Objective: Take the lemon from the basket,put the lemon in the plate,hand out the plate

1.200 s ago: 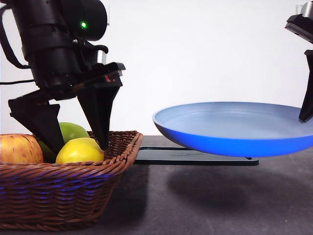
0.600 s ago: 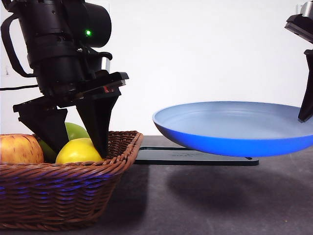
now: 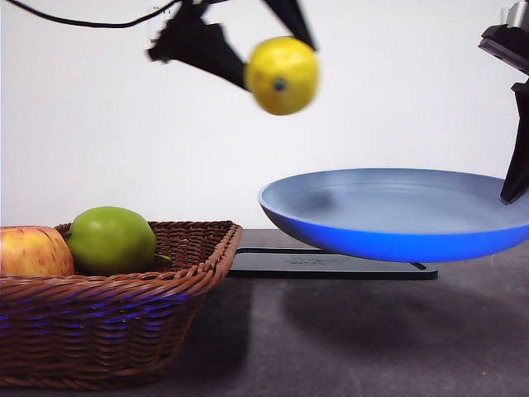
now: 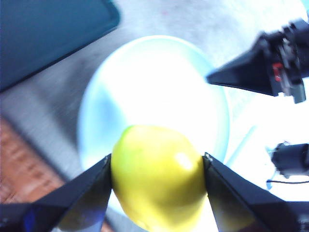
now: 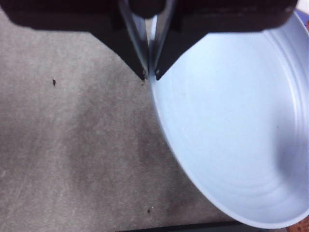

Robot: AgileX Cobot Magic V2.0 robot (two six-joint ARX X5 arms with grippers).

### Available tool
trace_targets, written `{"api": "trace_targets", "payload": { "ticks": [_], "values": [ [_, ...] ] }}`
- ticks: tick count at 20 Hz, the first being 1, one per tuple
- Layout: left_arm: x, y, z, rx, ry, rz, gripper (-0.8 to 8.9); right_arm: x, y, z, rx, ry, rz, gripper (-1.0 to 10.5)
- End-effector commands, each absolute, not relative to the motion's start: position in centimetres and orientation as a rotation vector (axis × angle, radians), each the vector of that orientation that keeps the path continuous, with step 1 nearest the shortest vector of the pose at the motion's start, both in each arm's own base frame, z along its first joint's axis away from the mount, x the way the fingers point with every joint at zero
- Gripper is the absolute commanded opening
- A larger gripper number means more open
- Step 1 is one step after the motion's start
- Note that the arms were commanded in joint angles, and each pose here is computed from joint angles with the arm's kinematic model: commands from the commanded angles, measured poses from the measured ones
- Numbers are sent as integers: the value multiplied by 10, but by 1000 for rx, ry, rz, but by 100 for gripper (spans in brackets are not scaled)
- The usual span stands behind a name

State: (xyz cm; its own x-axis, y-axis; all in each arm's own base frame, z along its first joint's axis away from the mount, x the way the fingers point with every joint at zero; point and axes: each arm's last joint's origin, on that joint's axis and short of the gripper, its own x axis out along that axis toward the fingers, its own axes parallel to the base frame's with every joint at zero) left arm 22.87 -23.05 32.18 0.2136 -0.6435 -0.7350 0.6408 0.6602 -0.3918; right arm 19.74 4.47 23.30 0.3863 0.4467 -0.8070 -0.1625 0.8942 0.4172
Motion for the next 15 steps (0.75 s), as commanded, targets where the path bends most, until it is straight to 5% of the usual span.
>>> {"api": "trace_targets", "payload": {
  "ticks": [1,11,15],
  "values": [
    [220,-257,315,111,962,-899,202,200,46,236,305,1100,402,3],
    [211,-301,271,255,1012,-899,207,194,48,235,368,1174,462,3],
    [211,-301,270,264,1015,-907,353,192,47,234,381,1201,467,3]
  ]
}}
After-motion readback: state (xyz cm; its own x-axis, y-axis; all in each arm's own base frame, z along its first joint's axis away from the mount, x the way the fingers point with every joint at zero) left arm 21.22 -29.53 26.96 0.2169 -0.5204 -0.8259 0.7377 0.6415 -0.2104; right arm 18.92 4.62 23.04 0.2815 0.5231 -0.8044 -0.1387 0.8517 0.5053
